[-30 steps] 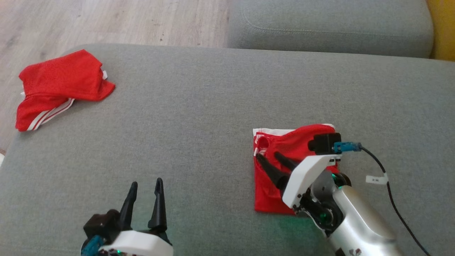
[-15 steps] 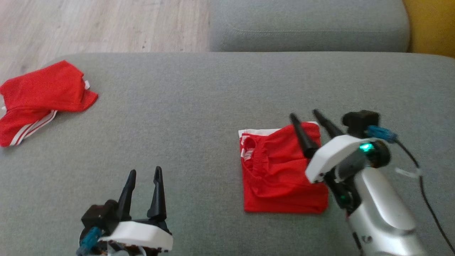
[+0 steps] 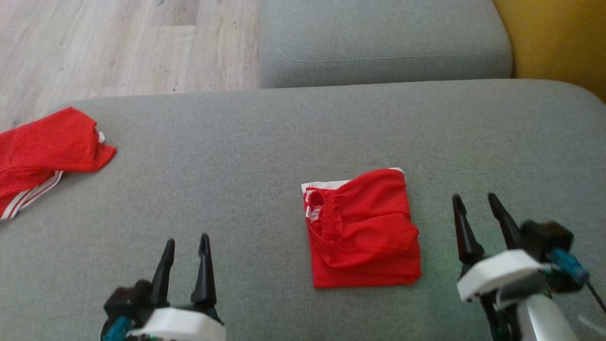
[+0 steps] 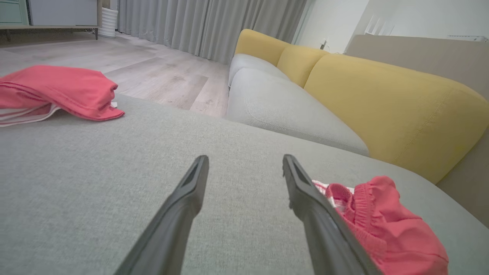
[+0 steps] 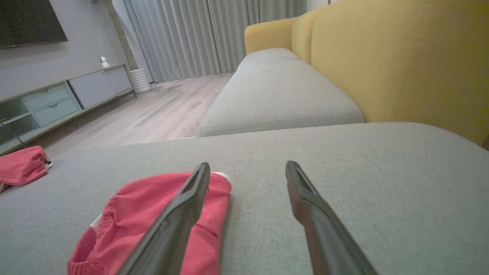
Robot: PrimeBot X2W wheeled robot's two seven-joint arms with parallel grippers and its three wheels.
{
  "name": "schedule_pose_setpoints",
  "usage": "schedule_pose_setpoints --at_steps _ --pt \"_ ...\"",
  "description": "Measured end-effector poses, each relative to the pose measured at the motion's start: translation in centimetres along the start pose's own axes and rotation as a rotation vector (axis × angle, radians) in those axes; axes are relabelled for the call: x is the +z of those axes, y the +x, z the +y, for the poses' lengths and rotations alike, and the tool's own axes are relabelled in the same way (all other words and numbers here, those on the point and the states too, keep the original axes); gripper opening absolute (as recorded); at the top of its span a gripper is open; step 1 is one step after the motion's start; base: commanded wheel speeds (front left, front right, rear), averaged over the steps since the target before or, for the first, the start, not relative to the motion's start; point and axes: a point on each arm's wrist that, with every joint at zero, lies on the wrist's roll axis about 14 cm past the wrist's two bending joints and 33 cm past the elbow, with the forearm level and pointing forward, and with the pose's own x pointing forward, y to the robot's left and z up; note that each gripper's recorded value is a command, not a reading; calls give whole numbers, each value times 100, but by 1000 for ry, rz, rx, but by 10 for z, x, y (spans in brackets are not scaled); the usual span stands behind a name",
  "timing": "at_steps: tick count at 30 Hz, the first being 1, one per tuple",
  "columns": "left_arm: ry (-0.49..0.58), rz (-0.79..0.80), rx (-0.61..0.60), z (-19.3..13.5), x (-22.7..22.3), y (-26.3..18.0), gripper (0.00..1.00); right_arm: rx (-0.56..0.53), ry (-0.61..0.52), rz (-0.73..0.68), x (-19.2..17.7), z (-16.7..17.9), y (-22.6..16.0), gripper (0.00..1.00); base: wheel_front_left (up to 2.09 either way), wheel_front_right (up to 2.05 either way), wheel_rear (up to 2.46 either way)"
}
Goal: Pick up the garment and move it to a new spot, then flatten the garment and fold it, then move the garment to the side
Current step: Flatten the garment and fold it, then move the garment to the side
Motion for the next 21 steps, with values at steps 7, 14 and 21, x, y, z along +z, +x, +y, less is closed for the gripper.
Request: schedule_pose_setpoints --at_steps 7,14,21 --pt "15 32 39 13 -14 -21 100 -30 27 -1 -15 -6 -26 100 0 0 0" --pt "39 39 74 23 -18 -34 100 -32 26 -15 -17 -6 -29 100 0 0 0" --pt "40 28 82 26 -15 -37 100 -24 26 -2 -21 -3 -29 100 0 0 0"
